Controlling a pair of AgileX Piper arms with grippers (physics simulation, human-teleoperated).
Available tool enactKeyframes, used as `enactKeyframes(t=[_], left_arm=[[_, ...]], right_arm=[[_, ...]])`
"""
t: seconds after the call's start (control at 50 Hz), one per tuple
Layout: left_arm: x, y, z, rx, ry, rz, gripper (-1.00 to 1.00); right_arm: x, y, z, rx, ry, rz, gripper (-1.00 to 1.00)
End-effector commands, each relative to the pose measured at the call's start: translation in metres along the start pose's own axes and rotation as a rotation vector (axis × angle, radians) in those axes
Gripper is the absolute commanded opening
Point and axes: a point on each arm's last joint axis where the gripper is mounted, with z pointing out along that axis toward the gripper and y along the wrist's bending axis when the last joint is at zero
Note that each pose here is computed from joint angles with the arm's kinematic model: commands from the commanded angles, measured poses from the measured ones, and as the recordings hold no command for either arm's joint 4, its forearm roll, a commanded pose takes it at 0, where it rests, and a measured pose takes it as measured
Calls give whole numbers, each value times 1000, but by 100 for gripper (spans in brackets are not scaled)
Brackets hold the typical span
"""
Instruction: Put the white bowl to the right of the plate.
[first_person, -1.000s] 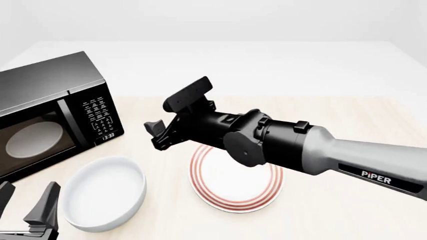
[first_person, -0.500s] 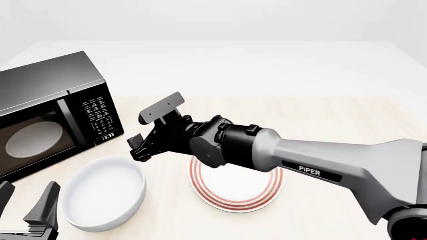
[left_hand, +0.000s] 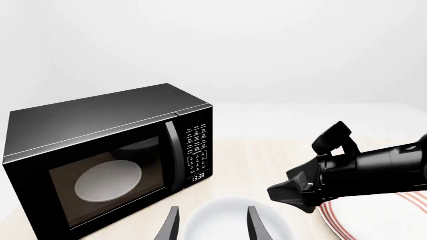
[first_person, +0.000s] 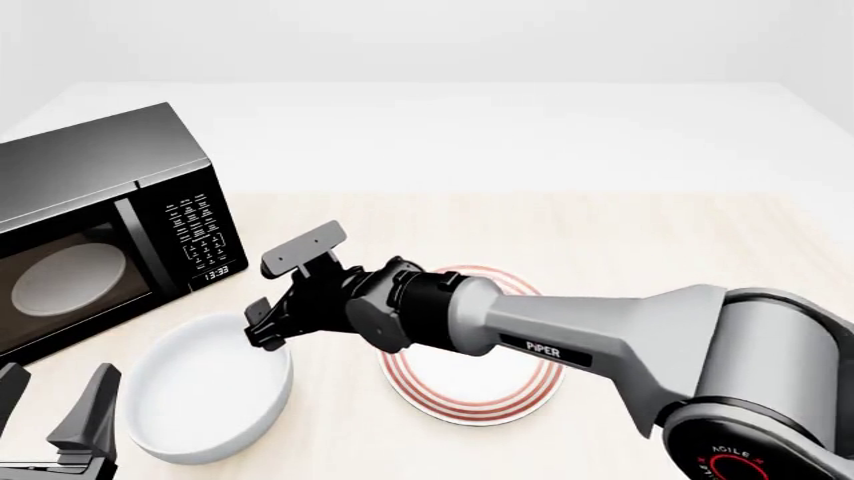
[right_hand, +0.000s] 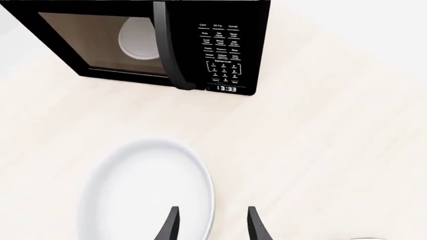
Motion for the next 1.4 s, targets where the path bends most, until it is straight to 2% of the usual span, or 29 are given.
enactKeyframes(t=[0.02, 0.58, 1.1, 1.28, 1.3, 1.4], left_arm=[[0, 0, 0, 0, 0, 0, 100], [0, 0, 0, 0, 0, 0, 100], [0, 0, 0, 0, 0, 0, 100], [0, 0, 0, 0, 0, 0, 100], [0, 0, 0, 0, 0, 0, 100], [0, 0, 0, 0, 0, 0, 100]], right_arm=[[12, -2, 18, 5, 32, 33, 100], [32, -7, 53, 16, 60, 83, 100], [59, -1, 79, 9, 92, 136, 100], [63, 3, 82, 3, 101, 125, 100], [62, 1, 81, 5, 99, 120, -100], [62, 2, 78, 3, 94, 120, -100]])
